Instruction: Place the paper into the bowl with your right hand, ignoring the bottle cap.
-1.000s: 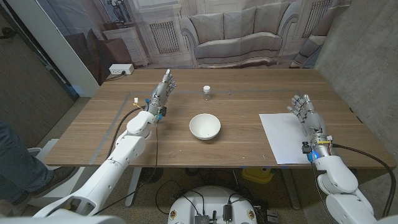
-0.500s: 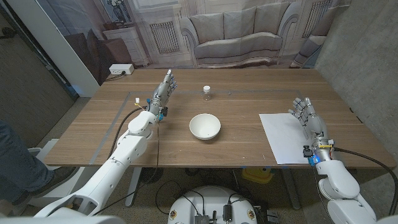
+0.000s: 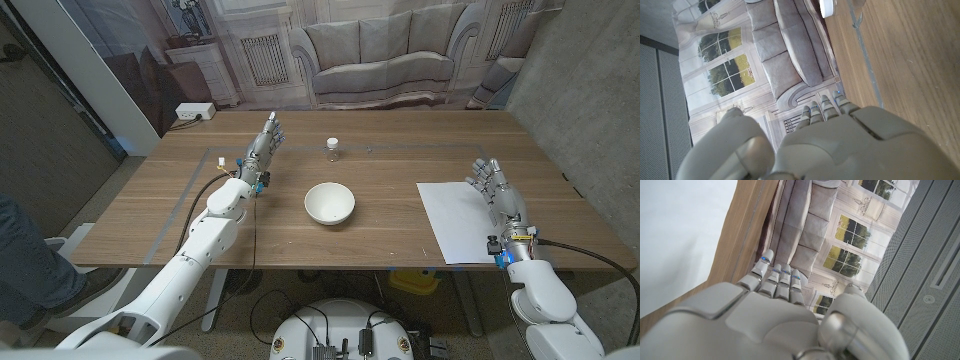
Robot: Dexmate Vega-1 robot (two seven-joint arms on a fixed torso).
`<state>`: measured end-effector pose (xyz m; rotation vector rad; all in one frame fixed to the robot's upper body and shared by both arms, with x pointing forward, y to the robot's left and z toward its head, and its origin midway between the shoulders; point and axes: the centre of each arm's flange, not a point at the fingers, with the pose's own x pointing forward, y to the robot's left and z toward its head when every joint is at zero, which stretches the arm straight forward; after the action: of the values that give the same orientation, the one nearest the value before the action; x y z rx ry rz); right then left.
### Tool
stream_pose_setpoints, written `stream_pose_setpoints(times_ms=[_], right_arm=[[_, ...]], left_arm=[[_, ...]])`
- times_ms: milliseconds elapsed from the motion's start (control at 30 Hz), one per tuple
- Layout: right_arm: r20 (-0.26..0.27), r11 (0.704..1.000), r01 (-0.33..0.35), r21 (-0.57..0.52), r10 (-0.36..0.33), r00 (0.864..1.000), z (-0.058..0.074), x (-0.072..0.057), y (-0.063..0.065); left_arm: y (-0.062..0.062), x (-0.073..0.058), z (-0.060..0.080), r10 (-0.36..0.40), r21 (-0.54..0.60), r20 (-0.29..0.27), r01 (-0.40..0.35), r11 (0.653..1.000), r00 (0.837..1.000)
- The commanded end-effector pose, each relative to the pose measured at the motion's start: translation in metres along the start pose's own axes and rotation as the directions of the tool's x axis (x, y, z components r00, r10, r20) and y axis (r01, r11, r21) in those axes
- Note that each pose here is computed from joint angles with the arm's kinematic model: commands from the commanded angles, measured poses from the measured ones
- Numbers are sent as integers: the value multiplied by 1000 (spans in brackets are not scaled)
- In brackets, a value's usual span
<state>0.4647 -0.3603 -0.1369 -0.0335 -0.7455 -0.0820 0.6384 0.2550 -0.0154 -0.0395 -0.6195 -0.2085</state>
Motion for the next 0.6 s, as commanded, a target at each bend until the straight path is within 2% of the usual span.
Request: stream_pose_setpoints(times_ms=[33,367,600], right_arm=[[5,999,9,-35,-9,1000,1,-4,4],[1,999,10,-45,-10,1000,2,-6,5],[-13,994,-7,-107,5,1000,5,-5,4]], left_arm=[[2,2,-2,-6,-4,-8,5,1000,1000],[0,3,-3,-8,-8,-12,8,1000,1000],[0,1,-3,-5,-7,-14,5,1000,1000]])
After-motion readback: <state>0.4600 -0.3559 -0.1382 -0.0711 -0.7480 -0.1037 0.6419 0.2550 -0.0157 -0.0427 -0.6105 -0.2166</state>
